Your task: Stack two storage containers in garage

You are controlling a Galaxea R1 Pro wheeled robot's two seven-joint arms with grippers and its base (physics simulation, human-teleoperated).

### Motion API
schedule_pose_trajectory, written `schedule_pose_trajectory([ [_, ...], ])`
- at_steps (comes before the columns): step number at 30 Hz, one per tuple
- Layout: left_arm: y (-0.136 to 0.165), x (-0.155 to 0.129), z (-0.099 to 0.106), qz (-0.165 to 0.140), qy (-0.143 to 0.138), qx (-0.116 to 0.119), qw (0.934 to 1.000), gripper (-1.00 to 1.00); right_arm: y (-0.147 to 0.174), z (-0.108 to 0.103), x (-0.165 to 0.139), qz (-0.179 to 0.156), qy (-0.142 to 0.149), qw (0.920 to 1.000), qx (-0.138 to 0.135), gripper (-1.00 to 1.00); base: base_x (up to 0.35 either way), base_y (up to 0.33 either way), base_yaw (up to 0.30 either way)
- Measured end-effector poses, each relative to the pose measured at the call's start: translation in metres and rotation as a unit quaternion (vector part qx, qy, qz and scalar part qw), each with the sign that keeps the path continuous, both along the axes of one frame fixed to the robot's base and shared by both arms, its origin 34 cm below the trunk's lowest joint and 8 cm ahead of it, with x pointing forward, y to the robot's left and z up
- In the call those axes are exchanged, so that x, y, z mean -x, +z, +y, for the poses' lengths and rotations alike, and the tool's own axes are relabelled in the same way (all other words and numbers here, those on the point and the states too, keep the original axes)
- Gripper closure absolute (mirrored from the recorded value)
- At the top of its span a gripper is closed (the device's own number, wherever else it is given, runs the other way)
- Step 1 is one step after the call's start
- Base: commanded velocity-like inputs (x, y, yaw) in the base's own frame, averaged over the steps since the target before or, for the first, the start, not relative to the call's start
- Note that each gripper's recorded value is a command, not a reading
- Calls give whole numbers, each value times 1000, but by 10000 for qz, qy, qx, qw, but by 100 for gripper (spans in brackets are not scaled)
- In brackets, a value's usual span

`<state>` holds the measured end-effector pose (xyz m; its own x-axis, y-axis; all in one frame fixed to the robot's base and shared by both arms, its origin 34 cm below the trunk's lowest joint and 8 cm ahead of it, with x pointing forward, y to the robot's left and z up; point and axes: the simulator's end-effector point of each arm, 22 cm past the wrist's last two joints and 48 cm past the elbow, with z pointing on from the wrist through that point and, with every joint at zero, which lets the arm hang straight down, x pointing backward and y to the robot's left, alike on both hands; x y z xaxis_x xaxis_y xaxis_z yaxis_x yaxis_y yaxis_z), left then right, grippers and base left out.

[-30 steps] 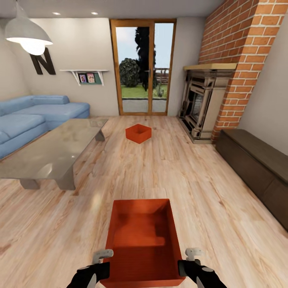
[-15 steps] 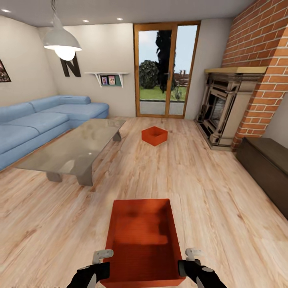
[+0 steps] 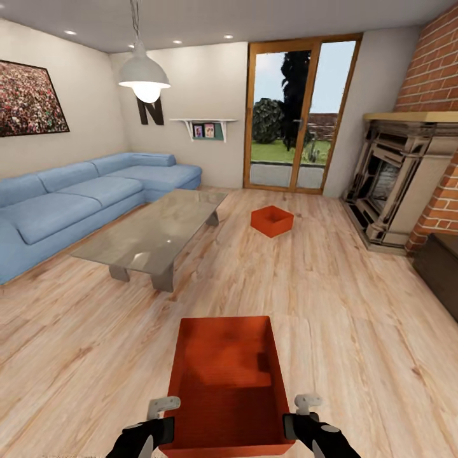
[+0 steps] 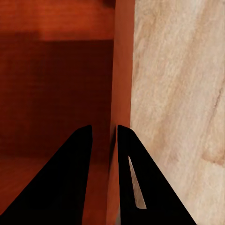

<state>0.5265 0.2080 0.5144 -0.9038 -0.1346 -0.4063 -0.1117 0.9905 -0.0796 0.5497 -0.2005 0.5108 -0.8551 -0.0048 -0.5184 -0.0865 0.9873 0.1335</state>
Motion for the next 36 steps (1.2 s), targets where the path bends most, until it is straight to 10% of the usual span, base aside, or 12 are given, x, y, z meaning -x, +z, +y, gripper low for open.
schedule_pose_trajectory([
  [36, 62, -3, 0, -6, -2, 0, 10000, 100, 62, 0, -3, -6, -3, 10000, -2, 100, 0, 0, 299],
])
